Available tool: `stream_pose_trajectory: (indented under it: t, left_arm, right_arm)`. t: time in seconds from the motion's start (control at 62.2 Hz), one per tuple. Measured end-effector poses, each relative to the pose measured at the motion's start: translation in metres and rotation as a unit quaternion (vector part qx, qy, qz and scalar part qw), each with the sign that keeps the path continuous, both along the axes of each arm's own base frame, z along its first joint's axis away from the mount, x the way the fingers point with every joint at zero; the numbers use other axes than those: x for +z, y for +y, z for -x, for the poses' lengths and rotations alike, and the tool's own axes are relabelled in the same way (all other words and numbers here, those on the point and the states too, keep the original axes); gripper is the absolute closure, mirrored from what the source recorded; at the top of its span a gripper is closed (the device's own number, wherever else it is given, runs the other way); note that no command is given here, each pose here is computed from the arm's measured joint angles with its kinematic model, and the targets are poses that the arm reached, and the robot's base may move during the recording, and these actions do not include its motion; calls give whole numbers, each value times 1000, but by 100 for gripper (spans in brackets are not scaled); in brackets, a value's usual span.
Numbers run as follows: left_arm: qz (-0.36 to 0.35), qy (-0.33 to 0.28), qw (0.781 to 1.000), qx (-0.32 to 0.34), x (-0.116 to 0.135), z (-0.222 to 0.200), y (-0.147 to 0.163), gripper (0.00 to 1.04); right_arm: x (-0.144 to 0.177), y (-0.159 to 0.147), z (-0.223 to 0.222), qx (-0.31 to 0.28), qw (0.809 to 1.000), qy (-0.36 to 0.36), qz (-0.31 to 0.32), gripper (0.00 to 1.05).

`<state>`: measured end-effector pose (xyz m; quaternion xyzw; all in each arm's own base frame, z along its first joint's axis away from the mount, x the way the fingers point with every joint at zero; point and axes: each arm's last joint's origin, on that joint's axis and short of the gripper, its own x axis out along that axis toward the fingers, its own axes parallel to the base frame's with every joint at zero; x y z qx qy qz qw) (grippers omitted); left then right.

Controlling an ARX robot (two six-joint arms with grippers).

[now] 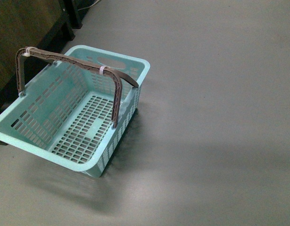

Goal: Pick lemon and mango into basket

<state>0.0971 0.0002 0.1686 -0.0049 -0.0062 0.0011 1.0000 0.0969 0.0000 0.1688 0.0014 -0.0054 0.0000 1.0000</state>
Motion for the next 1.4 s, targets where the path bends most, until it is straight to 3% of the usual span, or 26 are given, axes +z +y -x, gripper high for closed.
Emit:
stream_pose_trajectory:
  t: [0.386, 0.434, 0.466, 0.53, 0.755, 0.997, 1.206, 1.398]
  left_arm:
    - [3, 6, 1000, 3, -1, 0, 0, 7]
    - [47, 163, 985, 42, 1, -2, -2, 7]
    - [63, 234, 969, 43, 2, -4, -3, 7]
    - [104, 285, 952, 39, 3, -10, -7, 7]
    - [262, 272, 925, 45, 16, -49, -3, 7]
    - [428, 263, 857, 115, -1, -116, 12, 7]
    - [485, 254, 824, 148, -19, -180, 11, 7]
    - [502, 285, 803, 146, -48, -243, -15, 7]
  right_arm:
    - [0, 0, 0, 0, 1000, 0, 0, 9]
    - [0, 0, 0, 0, 1000, 0, 0, 9]
    - [0, 0, 0, 0, 1000, 0, 0, 9]
    - [0, 0, 0, 0, 1000, 0, 0, 9]
    - [0, 0, 0, 0, 1000, 0, 0, 9]
    - [0, 0, 0, 0, 1000, 0, 0, 9]
    - [0, 0, 0, 0, 1000, 0, 0, 9]
    - [0, 0, 0, 0, 1000, 0, 0, 9]
